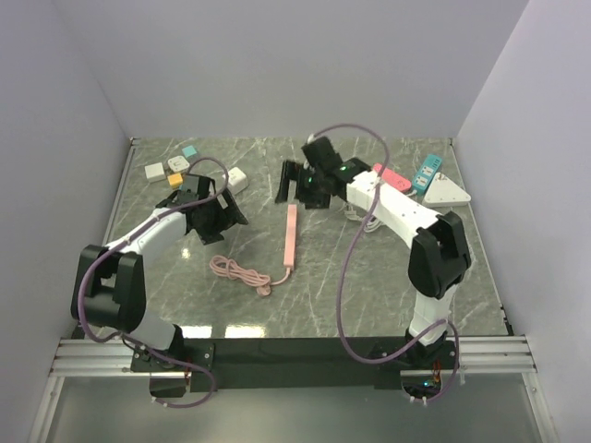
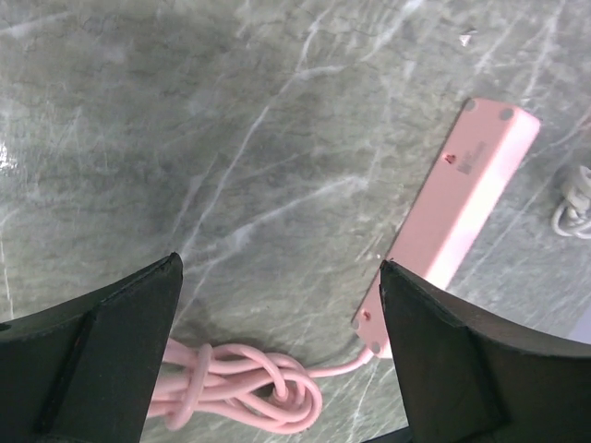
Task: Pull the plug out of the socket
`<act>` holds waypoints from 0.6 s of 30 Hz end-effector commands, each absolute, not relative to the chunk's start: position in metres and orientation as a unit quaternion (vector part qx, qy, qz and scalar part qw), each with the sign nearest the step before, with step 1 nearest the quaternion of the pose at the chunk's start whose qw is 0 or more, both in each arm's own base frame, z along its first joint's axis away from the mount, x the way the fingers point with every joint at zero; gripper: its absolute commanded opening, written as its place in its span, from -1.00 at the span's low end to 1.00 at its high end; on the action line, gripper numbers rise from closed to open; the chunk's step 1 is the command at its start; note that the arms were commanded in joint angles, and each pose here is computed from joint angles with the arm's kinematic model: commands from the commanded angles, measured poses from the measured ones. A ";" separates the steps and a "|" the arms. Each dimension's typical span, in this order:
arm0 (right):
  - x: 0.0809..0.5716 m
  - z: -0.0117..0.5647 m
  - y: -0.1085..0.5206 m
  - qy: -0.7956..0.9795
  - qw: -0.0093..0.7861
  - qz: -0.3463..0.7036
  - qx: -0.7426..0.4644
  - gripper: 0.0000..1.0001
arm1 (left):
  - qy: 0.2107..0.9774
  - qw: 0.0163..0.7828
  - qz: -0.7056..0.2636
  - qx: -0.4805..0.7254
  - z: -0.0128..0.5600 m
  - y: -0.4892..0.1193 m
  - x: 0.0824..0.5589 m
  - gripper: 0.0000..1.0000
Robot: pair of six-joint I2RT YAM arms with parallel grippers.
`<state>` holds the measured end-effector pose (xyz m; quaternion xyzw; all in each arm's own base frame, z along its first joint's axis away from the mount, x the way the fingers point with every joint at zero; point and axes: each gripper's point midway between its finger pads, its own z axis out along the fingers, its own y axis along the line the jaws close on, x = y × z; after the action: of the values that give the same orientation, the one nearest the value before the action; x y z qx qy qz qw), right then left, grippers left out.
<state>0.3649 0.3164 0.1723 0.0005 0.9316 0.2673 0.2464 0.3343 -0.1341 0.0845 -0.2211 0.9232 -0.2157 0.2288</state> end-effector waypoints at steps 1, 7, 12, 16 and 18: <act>0.324 0.110 0.294 0.970 0.192 0.147 -0.023 1.00 | 0.917 0.256 -0.229 -0.202 0.102 -0.138 0.355 0.86; 0.302 0.072 0.316 0.979 0.170 0.103 -0.051 0.94 | 0.917 0.259 -0.227 -0.201 0.107 -0.138 0.358 0.86; 0.296 0.036 0.304 0.986 0.140 0.067 -0.056 0.20 | 0.918 0.260 -0.223 -0.198 0.109 -0.136 0.356 0.86; 0.292 0.010 0.265 0.992 0.120 0.028 -0.032 -1.00 | 0.917 0.262 -0.226 -0.196 0.111 -0.136 0.353 0.86; 0.305 0.009 0.241 0.992 0.125 0.021 -0.006 -1.00 | 0.917 0.264 -0.228 -0.195 0.113 -0.136 0.354 0.85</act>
<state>0.2960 0.2999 0.0332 -0.0349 0.9861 0.0958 0.1310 0.3470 -0.1361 0.0917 -0.2092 0.9237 -0.2159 0.2373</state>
